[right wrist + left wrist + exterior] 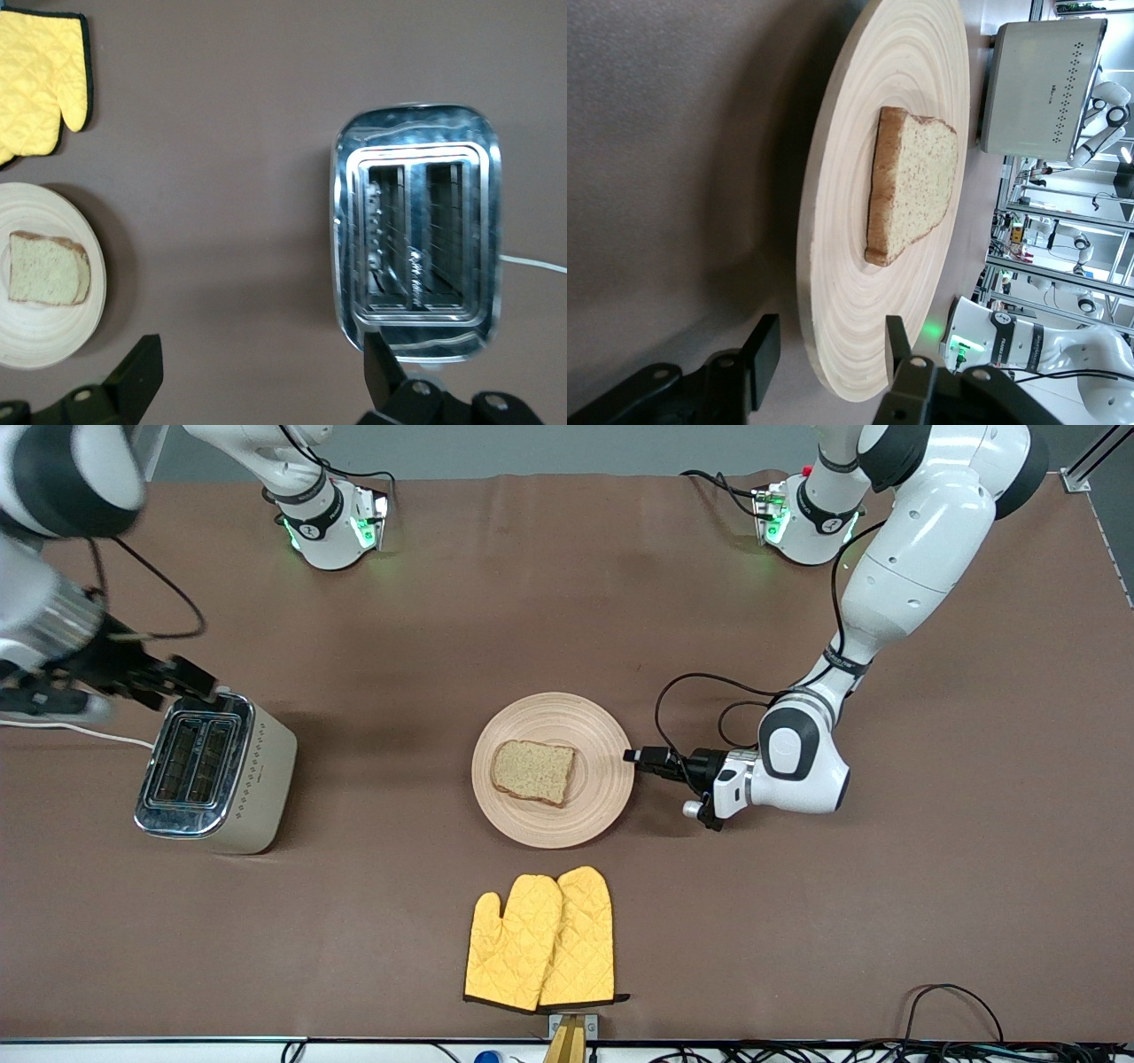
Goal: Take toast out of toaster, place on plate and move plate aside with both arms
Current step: 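Grip the plate rim with the left gripper while the right gripper withdraws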
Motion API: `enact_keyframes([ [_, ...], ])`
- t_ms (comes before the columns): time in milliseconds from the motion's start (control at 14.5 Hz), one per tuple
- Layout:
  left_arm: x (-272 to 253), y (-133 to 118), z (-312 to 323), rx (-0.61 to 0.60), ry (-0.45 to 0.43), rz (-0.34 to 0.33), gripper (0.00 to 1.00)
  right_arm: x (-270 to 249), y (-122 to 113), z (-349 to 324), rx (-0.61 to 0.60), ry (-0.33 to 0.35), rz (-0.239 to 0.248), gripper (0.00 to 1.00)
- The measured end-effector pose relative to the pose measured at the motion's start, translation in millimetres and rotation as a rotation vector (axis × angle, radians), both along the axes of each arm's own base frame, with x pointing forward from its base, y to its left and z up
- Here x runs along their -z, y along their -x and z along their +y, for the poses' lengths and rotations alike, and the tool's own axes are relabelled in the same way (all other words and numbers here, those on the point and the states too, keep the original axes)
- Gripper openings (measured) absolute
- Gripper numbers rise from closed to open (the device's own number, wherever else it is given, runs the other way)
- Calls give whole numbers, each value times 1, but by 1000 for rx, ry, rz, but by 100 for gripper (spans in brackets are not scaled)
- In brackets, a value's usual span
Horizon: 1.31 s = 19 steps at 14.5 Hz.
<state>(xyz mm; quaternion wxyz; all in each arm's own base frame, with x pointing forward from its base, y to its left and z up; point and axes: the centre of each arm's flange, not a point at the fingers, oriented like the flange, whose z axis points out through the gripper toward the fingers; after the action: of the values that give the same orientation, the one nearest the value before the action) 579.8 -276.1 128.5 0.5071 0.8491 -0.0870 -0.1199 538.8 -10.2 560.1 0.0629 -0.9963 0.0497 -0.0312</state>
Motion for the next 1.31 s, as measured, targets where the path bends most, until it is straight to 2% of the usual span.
enact_keyframes([
  [206,5,-2,2,-13,-10,-5,49,-38,5,-6,-21,58,20,100],
  [413,8,-4,1,-34,1,2,48,-66,14,-18,-10,78,49,100],
  [688,12,-5,-9,-58,-1,-4,45,-81,18,-27,7,77,35,100],
  [757,14,-6,-12,-62,-1,-6,41,-81,18,-24,-1,78,35,100],
  [826,14,-6,-15,-65,1,-6,41,-81,18,-20,-8,78,37,100],
  [894,14,-6,-16,-65,2,-8,33,-80,18,-20,-7,79,41,100],
  [1032,13,-8,-16,-68,1,-13,12,-78,20,-36,22,78,47,100],
  [1307,11,-13,-13,-78,-1,-24,9,-83,23,-67,66,88,39,100],
])
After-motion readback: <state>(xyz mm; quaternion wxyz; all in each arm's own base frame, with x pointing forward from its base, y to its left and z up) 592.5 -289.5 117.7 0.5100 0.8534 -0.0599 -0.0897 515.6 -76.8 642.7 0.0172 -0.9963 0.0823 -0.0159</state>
